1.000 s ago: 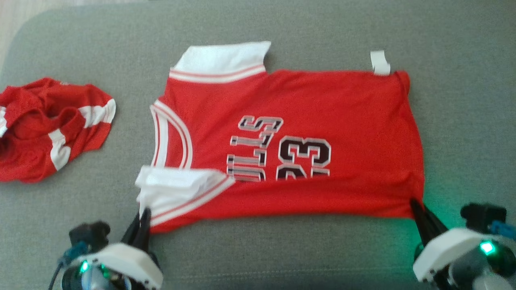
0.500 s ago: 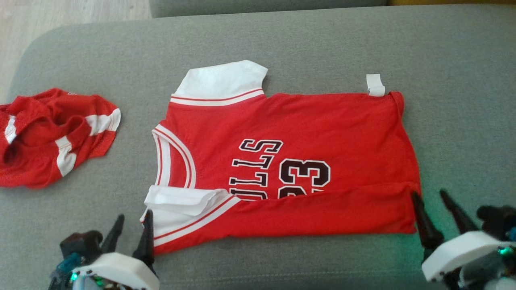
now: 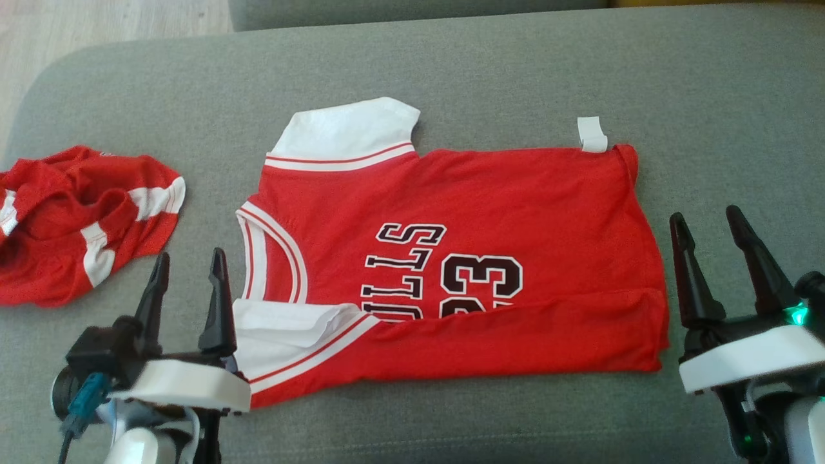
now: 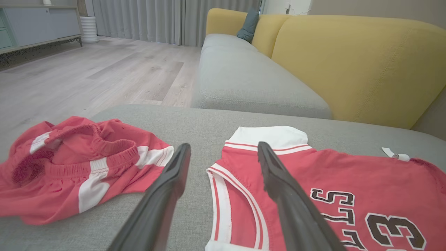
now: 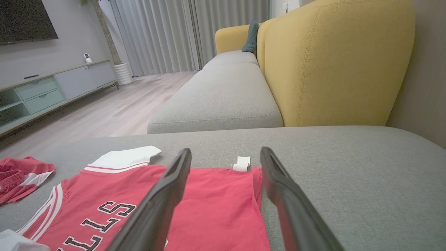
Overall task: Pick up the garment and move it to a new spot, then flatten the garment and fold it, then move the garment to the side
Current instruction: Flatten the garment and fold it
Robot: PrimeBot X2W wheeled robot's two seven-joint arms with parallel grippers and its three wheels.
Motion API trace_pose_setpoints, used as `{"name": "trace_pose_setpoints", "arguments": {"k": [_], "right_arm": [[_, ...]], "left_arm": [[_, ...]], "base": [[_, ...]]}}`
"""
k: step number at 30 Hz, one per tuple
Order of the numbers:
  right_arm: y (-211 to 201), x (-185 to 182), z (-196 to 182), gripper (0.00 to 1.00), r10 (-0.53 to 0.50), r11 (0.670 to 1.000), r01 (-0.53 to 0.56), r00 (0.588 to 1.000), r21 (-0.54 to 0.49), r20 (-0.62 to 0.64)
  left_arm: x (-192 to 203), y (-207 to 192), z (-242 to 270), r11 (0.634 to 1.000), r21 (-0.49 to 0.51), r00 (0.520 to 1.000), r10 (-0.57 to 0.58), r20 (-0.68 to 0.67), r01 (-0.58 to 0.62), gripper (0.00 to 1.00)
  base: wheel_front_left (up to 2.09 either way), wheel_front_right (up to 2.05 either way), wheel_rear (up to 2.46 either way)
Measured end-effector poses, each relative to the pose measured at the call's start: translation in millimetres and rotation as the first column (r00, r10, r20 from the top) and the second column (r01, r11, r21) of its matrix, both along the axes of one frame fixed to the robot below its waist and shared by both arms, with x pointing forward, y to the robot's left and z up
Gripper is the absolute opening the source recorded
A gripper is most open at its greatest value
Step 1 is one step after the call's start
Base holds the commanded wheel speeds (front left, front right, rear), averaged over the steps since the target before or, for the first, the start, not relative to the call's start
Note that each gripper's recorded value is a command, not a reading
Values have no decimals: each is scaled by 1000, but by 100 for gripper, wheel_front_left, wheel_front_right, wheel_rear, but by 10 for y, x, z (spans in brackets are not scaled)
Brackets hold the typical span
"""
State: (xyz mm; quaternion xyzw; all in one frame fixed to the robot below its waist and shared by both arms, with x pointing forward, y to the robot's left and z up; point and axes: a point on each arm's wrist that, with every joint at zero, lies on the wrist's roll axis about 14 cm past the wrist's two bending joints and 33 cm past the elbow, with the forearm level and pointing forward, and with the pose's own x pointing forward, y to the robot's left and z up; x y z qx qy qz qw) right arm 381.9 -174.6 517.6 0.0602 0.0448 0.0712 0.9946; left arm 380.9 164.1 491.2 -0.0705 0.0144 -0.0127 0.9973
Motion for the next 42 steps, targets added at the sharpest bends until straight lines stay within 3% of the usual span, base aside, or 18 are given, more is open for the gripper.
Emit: {"name": "trace_pose_setpoints", "arguments": {"k": [9,17,25,31,36,37,38,39,42], "right_arm": [[44,71,-218,100,1,1000,0,998,18,-66],[109,372,-446,100,19,1000,-16,994,25,-110],[120,516,-793,100,23,1000,-19,981,23,-190],[9,485,-949,100,-8,1000,11,972,8,-233],[-29,461,-1014,100,-21,1000,23,967,7,-253],[-32,458,-1019,100,-22,1000,24,967,6,-255],[-33,457,-1021,100,-22,1000,25,967,6,-256],[-34,459,-1020,100,-22,1000,25,967,7,-254],[-32,471,-1006,100,-22,1000,25,968,8,-249]], "left_arm": [[176,-191,-207,997,-9,994,-81,-74,81,100],[1135,-644,-210,966,-45,964,-256,-73,253,100],[1911,-718,-680,963,-34,938,-268,-221,267,100],[1986,-740,-1249,960,-50,878,-271,-394,274,100],[2091,-741,-1296,961,-52,872,-269,-410,272,100],[2105,-737,-1295,961,-58,869,-269,-415,270,83],[2109,-733,-1302,962,-64,867,-267,-421,266,31],[2100,-725,-1318,962,-65,863,-266,-429,265,0],[2054,-713,-1347,963,-70,847,-264,-460,262,0]], "base": [[0,0,0],[0,0,0],[0,0,0],[0,0,0],[0,0,0],[0,0,0],[0,0,0],[0,0,0],[0,0,0]]}}
